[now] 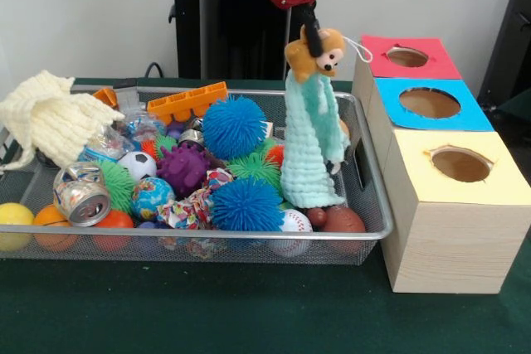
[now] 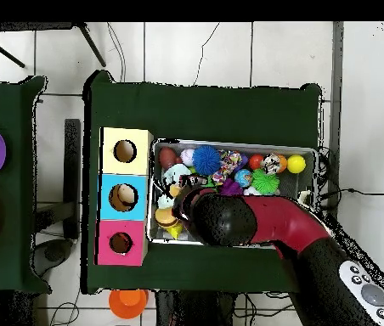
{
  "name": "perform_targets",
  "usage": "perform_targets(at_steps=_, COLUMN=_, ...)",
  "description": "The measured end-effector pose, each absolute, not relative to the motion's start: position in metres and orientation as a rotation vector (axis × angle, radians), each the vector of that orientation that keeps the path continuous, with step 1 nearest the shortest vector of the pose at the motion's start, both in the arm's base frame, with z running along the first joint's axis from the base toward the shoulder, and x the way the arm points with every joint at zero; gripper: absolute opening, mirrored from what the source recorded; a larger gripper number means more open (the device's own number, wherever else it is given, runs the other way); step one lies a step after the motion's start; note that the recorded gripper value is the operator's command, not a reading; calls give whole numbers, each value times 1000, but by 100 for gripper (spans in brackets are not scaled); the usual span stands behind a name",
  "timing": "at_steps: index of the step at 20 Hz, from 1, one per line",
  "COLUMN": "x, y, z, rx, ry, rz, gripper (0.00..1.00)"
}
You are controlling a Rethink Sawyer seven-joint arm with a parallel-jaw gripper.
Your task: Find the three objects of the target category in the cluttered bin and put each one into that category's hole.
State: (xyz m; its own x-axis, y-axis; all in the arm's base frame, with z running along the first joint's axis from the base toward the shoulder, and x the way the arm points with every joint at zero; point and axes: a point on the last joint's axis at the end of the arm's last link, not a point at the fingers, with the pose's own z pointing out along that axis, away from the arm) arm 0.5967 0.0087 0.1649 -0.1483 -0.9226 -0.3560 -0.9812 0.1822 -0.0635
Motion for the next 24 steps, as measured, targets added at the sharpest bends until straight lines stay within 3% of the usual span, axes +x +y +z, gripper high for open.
perform_targets(at_steps=11, x=598, y=30, z=161, rx=-1888, ry=2107, rz=225, gripper=0)
perform_targets(at_steps=12, x=598, y=35, z=159, rx=-1907, ry=2101, rz=215, gripper=100)
perform_targets(at_steps=24, x=594, y=49, z=153, rx=-1967, ry=2092, rz=184, gripper=100)
